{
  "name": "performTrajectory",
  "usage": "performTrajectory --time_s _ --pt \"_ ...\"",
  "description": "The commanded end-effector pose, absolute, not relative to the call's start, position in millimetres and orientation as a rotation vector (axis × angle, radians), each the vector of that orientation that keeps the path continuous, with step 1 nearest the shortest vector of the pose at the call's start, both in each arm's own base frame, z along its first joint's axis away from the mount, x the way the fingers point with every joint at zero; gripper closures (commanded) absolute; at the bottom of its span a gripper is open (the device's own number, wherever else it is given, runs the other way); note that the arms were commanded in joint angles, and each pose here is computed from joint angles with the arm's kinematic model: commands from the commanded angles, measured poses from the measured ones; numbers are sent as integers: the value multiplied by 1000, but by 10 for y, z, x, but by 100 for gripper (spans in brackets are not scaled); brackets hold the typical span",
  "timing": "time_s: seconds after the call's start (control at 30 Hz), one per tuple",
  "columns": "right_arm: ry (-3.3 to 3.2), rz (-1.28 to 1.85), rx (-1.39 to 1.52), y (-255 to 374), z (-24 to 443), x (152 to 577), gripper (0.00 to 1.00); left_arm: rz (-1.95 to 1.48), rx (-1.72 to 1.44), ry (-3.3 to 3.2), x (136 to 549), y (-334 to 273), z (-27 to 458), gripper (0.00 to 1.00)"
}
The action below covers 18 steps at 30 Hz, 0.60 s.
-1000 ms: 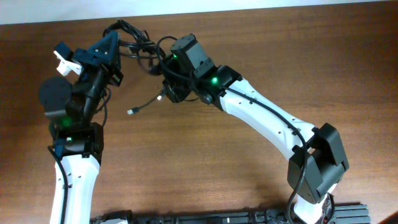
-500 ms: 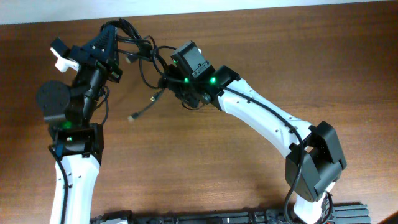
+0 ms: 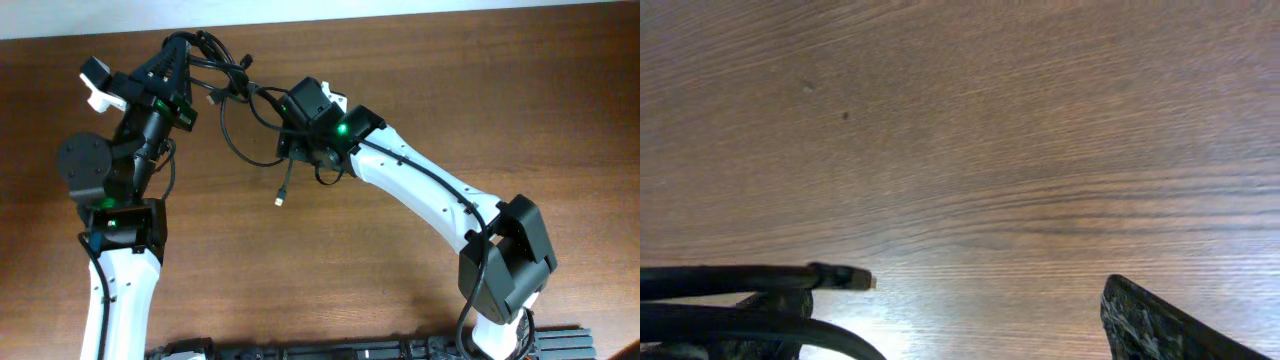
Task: Untangle cables
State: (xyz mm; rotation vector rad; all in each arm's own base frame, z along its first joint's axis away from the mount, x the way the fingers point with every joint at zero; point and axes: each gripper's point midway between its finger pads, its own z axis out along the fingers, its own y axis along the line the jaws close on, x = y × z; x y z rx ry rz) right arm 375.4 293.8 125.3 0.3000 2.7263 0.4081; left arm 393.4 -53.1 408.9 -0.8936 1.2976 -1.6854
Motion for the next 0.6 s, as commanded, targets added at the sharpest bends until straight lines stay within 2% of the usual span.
performTrajectory --time_s 0.0,0.47,0.57 --pt "2723 216 225 2734 1114 3774 11 -1667 -849 1220 3872 -425 4327 100" --pt "2782 87 282 2104 1039 3935 8 -1623 -847 1209 3882 -295 4325 100" --pt "2839 184 61 2235 1025 3875 6 -1558 -774 1238 3876 -315 4322 100"
